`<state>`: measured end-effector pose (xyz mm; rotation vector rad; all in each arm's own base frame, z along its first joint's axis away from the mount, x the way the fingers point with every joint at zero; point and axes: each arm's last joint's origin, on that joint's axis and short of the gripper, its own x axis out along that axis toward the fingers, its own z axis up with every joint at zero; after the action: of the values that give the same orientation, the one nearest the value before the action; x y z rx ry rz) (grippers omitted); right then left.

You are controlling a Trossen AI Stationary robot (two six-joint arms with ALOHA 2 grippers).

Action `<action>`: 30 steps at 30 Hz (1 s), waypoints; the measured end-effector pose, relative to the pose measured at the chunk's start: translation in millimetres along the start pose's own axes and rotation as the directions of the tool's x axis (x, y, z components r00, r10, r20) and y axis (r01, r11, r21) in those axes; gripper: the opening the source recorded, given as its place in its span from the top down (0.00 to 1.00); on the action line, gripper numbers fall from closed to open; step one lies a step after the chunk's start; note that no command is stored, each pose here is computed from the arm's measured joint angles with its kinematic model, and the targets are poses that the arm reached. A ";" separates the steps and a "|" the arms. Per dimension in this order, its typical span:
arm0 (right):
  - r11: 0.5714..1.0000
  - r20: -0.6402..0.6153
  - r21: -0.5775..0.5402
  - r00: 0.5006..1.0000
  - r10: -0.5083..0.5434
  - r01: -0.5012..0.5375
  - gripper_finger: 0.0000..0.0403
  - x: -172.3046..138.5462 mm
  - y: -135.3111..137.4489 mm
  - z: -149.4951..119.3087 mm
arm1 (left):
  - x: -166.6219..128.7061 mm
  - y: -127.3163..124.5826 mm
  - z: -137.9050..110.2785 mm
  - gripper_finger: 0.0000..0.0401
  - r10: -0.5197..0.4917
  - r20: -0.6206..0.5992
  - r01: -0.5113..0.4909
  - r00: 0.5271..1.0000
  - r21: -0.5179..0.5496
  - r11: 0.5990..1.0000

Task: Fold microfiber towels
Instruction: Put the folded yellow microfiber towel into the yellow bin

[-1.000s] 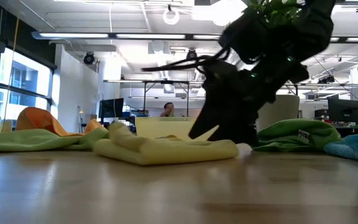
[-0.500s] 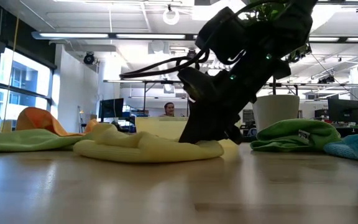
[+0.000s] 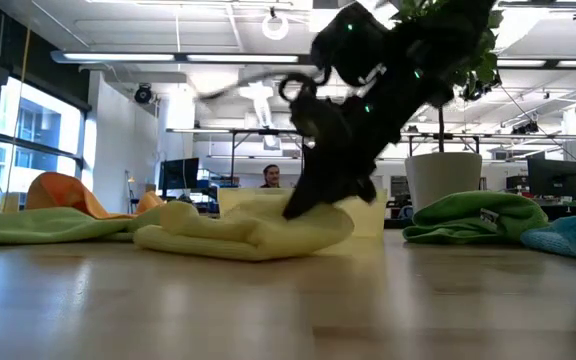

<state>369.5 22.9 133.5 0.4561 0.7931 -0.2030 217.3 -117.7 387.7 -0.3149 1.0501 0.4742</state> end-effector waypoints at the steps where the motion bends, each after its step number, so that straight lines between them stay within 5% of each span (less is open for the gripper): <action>1: 0.999 -0.007 -0.048 1.000 -0.011 0.010 1.00 -3.3 -0.4 5.6 | -1.7 1.7 0.2 0.75 -0.001 0.010 0.001 1.000 0.006 1.000; 13: 0.873 -0.071 -0.432 0.957 -0.283 0.226 1.00 -43.3 -34.6 98.9 | -17.6 28.3 8.9 0.75 0.015 0.122 -0.012 0.992 -0.029 1.000; 22: 0.838 -0.034 -0.429 0.921 -0.389 0.338 1.00 -74.5 -98.1 148.7 | -27.1 46.8 13.7 0.75 0.031 0.180 -0.019 0.983 -0.065 0.998; 30: 0.824 -0.048 -0.447 0.911 -0.410 0.348 1.00 -83.1 -137.0 154.0 | -32.0 61.8 18.9 0.75 0.080 0.239 -0.060 0.968 -0.090 0.994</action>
<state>363.8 -169.6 244.4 -0.1177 1.0372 -0.3602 186.5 -63.1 423.3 -0.2852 0.8068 0.6047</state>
